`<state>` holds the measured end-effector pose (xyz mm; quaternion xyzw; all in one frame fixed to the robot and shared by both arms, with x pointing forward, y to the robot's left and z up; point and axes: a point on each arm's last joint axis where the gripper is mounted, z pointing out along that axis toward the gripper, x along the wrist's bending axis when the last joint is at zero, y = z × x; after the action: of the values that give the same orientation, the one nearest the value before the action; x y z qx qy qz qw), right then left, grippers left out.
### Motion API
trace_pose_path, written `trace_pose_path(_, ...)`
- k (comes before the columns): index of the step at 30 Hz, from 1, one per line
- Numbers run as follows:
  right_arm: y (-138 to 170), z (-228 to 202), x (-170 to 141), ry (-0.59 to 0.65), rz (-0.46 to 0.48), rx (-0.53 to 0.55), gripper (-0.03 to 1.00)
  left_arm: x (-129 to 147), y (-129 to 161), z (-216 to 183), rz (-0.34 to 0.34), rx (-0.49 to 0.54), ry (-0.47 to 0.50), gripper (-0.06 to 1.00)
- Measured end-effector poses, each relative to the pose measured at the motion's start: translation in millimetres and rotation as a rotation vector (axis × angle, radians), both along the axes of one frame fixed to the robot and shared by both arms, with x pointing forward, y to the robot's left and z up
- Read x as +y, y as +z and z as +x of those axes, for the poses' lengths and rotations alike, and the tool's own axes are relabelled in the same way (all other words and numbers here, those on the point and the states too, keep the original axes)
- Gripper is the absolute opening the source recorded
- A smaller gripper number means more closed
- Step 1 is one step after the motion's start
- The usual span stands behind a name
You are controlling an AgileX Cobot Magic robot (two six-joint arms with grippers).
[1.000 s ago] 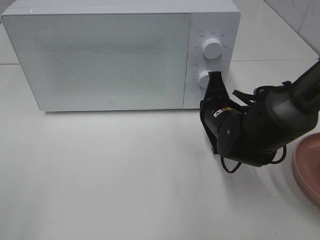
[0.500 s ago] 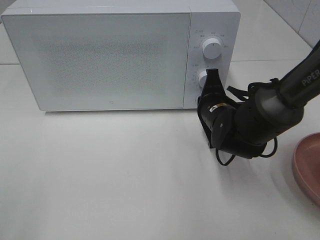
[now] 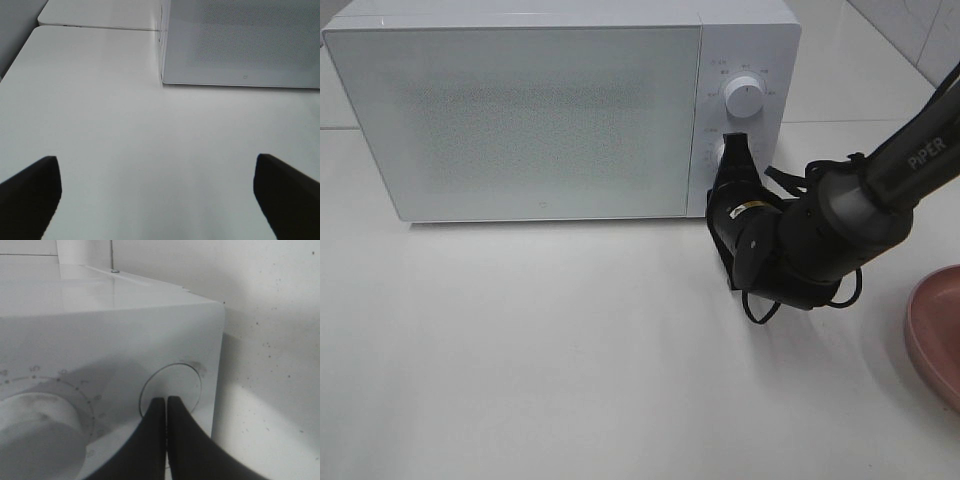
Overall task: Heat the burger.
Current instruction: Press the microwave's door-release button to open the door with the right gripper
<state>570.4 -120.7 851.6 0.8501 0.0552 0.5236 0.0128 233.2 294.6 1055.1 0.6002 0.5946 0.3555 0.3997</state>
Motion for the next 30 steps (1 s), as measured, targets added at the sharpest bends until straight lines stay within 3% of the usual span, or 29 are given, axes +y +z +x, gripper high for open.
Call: trace_pose_path(30, -10.8, 12.4, -2.6, -0.072, -0.045, -0.045, 0.00, -0.1, 0.0, 0.0, -0.001, 0.000, -0.001, 0.99)
